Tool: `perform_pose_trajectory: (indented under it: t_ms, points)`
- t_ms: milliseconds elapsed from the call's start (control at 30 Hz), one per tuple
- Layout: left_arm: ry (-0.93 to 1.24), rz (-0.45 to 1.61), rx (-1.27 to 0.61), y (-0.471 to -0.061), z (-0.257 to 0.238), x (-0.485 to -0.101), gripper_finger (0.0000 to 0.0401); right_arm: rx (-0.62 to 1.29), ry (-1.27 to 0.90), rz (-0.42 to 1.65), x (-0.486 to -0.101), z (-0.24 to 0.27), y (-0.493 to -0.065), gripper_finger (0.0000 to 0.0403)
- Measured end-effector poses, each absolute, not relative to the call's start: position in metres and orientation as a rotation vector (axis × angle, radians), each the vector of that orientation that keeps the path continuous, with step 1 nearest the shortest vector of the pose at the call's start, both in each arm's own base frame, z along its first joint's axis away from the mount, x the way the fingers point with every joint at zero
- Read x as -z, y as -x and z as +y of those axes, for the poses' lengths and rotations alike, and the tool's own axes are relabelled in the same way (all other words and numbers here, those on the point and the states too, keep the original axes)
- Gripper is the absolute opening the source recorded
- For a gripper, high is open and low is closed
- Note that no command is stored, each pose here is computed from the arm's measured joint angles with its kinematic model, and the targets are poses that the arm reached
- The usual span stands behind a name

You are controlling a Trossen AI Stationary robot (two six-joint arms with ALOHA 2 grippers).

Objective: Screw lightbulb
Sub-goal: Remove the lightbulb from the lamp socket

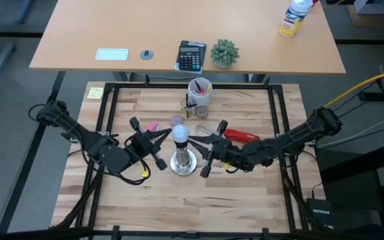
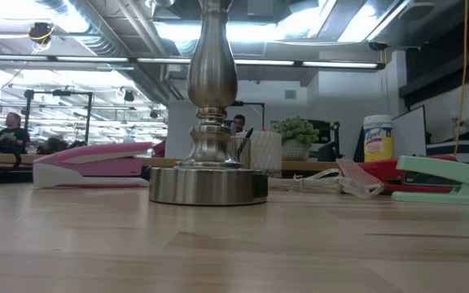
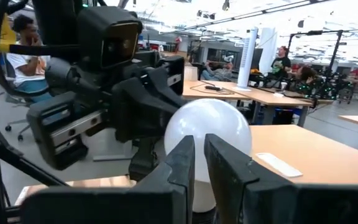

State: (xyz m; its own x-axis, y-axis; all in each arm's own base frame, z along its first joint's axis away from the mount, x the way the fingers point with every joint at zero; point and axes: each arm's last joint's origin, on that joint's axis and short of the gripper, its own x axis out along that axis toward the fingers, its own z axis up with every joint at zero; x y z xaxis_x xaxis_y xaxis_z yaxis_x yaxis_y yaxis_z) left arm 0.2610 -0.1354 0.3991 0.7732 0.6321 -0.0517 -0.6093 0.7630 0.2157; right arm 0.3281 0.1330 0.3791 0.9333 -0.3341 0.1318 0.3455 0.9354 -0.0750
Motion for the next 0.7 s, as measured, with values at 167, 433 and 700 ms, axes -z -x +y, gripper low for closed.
perform_pose_trajectory:
  t_ms: [167, 433, 700]
  points:
    - [-0.184, 0.121, -0.663, -0.259, -0.139, -0.399, 0.0001, 0.371, 0.098, -0.118, -0.379, 0.125, -0.331, 0.0048]
    - [-0.178, 0.115, -0.588, -0.254, -0.150, -0.399, 0.0001, 0.427, 0.095, -0.111, -0.379, 0.120, -0.332, 0.0048]
    - [-0.147, 0.106, -0.577, -0.253, -0.152, -0.399, 0.0001, 0.454, 0.099, -0.107, -0.379, 0.109, -0.336, 0.0048]
